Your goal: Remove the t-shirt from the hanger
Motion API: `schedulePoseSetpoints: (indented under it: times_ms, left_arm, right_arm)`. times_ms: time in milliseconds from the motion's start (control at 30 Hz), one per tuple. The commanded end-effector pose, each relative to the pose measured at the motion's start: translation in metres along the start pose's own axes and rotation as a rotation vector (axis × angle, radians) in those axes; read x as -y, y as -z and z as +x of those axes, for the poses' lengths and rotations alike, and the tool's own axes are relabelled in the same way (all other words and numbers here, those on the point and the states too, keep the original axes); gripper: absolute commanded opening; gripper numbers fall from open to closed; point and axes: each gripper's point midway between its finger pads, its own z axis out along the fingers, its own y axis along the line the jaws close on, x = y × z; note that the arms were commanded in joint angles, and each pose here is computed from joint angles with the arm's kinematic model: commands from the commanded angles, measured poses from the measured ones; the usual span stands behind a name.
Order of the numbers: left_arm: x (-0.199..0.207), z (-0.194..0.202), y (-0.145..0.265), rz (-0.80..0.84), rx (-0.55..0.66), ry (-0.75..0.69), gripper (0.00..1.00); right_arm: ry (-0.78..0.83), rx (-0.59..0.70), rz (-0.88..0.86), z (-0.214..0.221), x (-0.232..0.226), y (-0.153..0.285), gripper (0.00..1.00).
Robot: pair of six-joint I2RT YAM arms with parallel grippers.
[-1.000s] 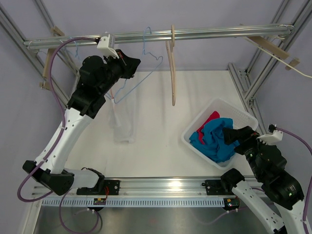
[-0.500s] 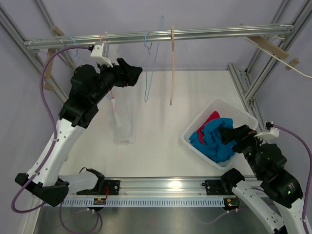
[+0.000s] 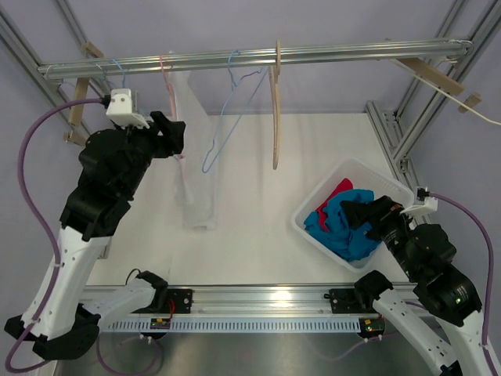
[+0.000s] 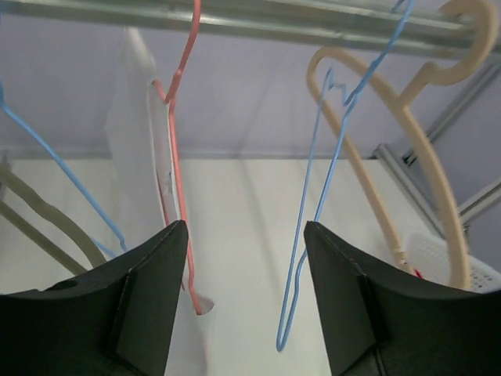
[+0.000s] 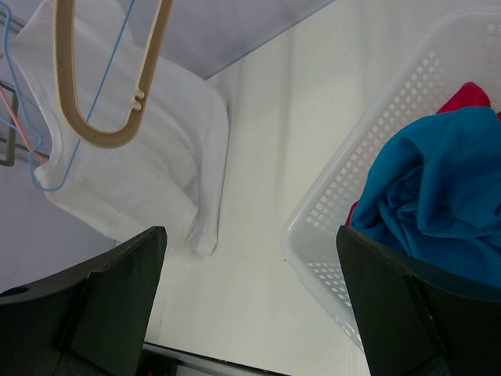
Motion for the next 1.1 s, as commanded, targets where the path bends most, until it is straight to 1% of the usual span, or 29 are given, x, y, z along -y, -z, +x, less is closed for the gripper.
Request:
schedulePoseSetpoints:
  times_ms: [0, 133, 233, 333, 400, 433, 533, 567, 600, 633, 667, 800, 833, 967, 1067]
  left_arm:
    - [-0.026, 0.036, -0.023, -0.139, -0.108, -0.076, 0.63]
    - [-0.029, 0.040, -0.041, -0.162, -0.132, -0.079, 0.57]
    - [-0.035, 0.043, -0.052, -0.197, -0.140, -0.082, 0.51]
    - [-0.045, 0.042, -0.057, -0.247, -0.140, -0.095, 0.46]
    - [-0.048, 0.041, -0.059, -0.266, -0.136, -0.101, 0.45]
    - [-0.048, 0.041, -0.060, -0.266, -0.135, -0.103, 0.44]
    - [-0.050, 0.042, -0.062, -0.275, -0.132, -0.114, 0.43]
    - [-0.050, 0.038, -0.062, -0.274, -0.115, -0.114, 0.42]
    - [-0.051, 0.043, -0.063, -0.276, -0.119, -0.118, 0.41]
    - [-0.052, 0.043, -0.063, -0.274, -0.116, -0.125, 0.40]
    - [-0.052, 0.042, -0.065, -0.278, -0.111, -0.127, 0.36]
    - [-0.056, 0.045, -0.071, -0.293, -0.114, -0.142, 0.34]
    - [-0.057, 0.046, -0.073, -0.295, -0.116, -0.141, 0.34]
    - [-0.060, 0.045, -0.076, -0.314, -0.106, -0.145, 0.29]
    - [-0.063, 0.047, -0.080, -0.327, -0.110, -0.154, 0.28]
  right_arm:
    - [0.013, -0.032, -0.087, 0.003, -0.019, -0.005, 0.98]
    - [0.016, -0.060, -0.147, 0.006, -0.032, -0.004, 0.93]
    - [0.019, -0.079, -0.191, 0.009, -0.040, -0.003, 0.88]
    - [0.023, -0.114, -0.218, 0.018, -0.044, -0.007, 0.84]
    - [0.023, -0.119, -0.230, 0.021, -0.046, -0.011, 0.83]
    - [0.029, -0.150, -0.245, 0.028, -0.047, -0.012, 0.83]
    - [0.031, -0.183, -0.281, 0.036, -0.053, -0.017, 0.82]
    - [0.035, -0.193, -0.286, 0.038, -0.054, -0.019, 0.81]
    - [0.036, -0.201, -0.290, 0.040, -0.055, -0.020, 0.80]
    - [0.039, -0.212, -0.296, 0.042, -0.056, -0.023, 0.78]
    - [0.042, -0.217, -0.300, 0.044, -0.057, -0.024, 0.74]
    - [0.045, -0.259, -0.329, 0.052, -0.063, -0.031, 0.68]
    - [0.045, -0.275, -0.365, 0.054, -0.069, -0.029, 0.68]
    - [0.046, -0.289, -0.369, 0.059, -0.068, -0.031, 0.68]
    - [0.052, -0.286, -0.370, 0.058, -0.068, -0.029, 0.68]
